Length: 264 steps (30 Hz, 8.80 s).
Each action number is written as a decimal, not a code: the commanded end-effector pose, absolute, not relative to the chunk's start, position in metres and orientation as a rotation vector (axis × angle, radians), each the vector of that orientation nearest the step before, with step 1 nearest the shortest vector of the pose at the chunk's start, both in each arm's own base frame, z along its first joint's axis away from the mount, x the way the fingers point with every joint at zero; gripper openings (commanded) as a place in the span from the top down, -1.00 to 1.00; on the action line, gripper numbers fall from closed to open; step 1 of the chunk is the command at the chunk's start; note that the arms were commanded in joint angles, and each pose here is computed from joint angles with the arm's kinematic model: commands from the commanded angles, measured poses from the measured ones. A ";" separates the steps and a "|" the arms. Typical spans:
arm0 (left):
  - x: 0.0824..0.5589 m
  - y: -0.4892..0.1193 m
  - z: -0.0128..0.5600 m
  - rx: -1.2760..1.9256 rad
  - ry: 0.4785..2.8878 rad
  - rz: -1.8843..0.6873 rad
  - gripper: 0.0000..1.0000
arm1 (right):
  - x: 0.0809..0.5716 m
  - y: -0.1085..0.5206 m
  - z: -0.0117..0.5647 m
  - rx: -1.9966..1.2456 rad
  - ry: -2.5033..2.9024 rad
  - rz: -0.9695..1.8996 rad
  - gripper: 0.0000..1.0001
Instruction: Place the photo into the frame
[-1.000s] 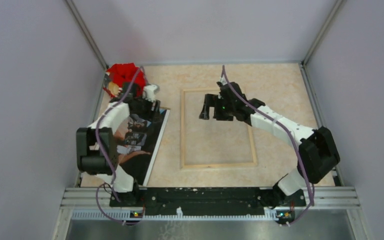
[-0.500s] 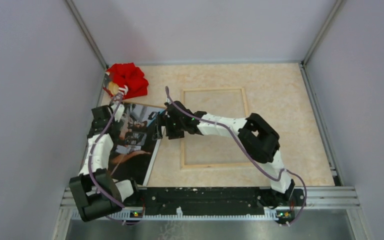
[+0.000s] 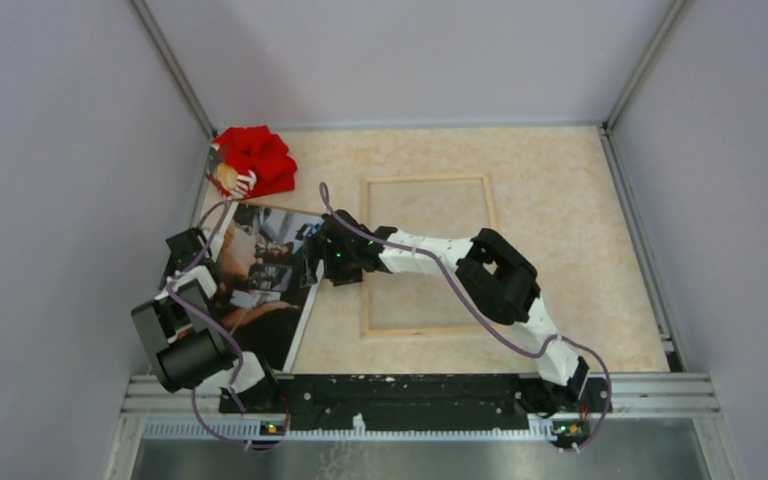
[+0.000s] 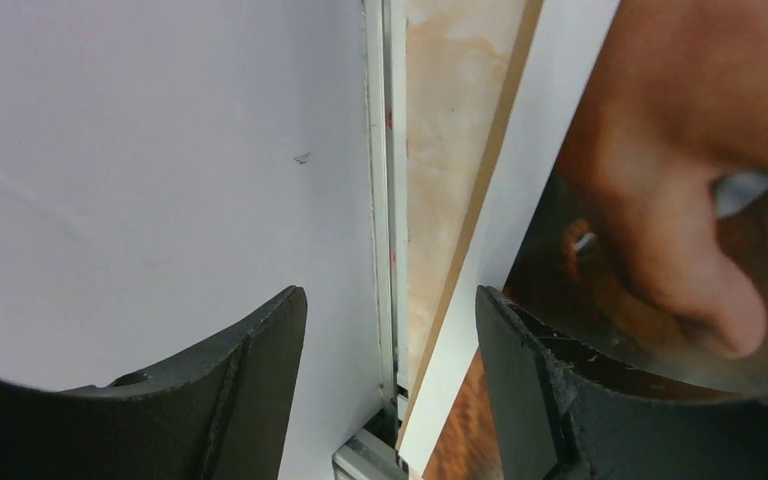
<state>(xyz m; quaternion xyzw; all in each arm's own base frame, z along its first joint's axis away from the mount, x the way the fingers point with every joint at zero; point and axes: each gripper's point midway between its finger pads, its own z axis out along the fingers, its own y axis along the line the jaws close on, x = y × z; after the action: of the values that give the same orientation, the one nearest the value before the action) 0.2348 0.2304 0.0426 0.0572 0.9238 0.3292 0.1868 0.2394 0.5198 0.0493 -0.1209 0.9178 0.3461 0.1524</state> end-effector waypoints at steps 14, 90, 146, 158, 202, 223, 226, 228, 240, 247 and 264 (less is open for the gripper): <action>0.238 0.133 -0.007 0.333 2.755 0.238 -0.25 | 0.248 0.504 0.007 -0.102 2.706 0.902 -0.85; 0.242 0.187 -0.009 0.247 2.707 0.594 -0.24 | 0.267 0.490 0.048 0.176 2.608 1.206 -0.76; 0.235 0.175 -0.020 0.347 2.744 0.506 -0.20 | 0.269 0.538 0.099 0.090 2.500 1.474 -0.62; 0.234 0.174 -0.022 0.357 2.749 0.499 -0.19 | 0.264 0.548 0.135 0.055 2.349 1.682 -0.58; 0.261 0.131 0.074 0.296 2.620 0.165 -0.71 | 0.286 0.111 0.402 -0.067 2.088 -0.180 1.00; 0.251 0.123 0.076 0.323 2.611 0.152 -0.68 | 0.307 0.285 0.221 -0.461 2.307 -0.502 1.00; 0.252 0.122 0.080 0.332 2.602 0.152 -0.68 | 0.306 0.302 0.185 -0.449 2.415 -0.358 1.00; 0.252 0.122 0.081 0.340 2.597 0.158 -0.68 | 0.306 0.308 0.170 -0.402 2.484 -0.233 1.00; 0.248 0.121 0.071 0.355 2.592 0.168 -0.68 | 0.314 0.348 0.172 0.110 2.569 0.260 1.00; 0.244 0.124 0.066 0.379 2.596 0.199 -0.68 | 0.337 0.373 0.183 0.286 2.506 0.341 1.00; 0.248 0.125 0.069 0.382 2.587 0.199 -0.66 | 0.348 0.320 0.146 0.440 2.528 0.202 1.00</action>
<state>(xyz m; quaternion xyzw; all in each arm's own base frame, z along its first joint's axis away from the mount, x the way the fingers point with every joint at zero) 0.2396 0.1236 0.0610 0.1325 0.9600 0.0660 0.2378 0.3406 0.3306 0.1366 0.1225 0.9504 0.0486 0.2816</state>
